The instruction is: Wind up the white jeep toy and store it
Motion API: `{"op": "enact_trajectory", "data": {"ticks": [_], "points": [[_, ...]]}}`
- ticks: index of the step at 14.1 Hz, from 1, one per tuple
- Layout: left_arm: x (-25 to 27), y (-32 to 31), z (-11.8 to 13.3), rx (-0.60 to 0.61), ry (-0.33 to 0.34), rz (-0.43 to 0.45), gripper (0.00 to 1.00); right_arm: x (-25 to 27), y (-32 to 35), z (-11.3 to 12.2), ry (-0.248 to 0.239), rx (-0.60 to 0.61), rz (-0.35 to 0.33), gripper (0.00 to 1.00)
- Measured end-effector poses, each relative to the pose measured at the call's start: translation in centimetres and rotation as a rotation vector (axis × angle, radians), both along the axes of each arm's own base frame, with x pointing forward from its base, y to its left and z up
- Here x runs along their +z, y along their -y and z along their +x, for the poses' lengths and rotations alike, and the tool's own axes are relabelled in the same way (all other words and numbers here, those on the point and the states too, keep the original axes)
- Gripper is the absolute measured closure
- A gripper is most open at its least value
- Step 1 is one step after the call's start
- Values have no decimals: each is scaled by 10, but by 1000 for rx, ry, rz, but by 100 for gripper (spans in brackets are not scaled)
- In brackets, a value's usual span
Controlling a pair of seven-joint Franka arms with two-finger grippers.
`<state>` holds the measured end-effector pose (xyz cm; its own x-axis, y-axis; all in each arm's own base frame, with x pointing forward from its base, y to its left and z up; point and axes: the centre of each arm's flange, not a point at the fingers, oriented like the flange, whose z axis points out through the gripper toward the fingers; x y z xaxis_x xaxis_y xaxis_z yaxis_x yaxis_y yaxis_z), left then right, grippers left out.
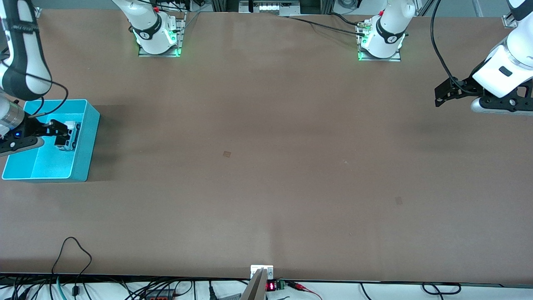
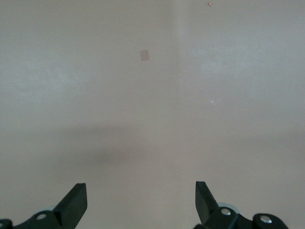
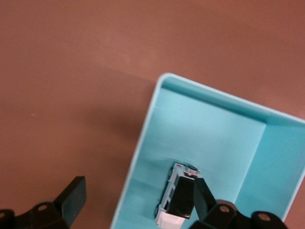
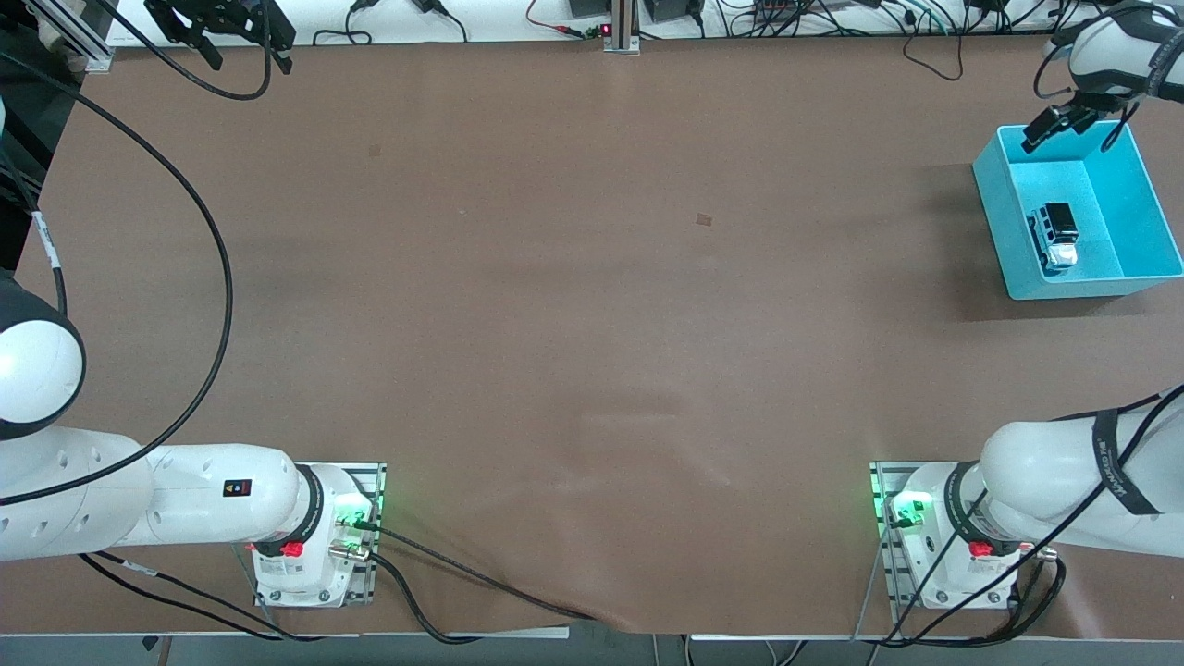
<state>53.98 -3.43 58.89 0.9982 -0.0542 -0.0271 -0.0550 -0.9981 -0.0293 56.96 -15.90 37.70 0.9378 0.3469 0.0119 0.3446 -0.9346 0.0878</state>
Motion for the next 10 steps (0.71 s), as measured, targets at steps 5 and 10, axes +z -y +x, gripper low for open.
{"op": "enact_trajectory", "data": {"ticks": [5,10], "points": [[0,3,0,-5,-1,0,0,33,-72,4,2,-44,16,0],[0,3,0,-5,-1,0,0,92,-130,2,-22,-114,18,0]]}}
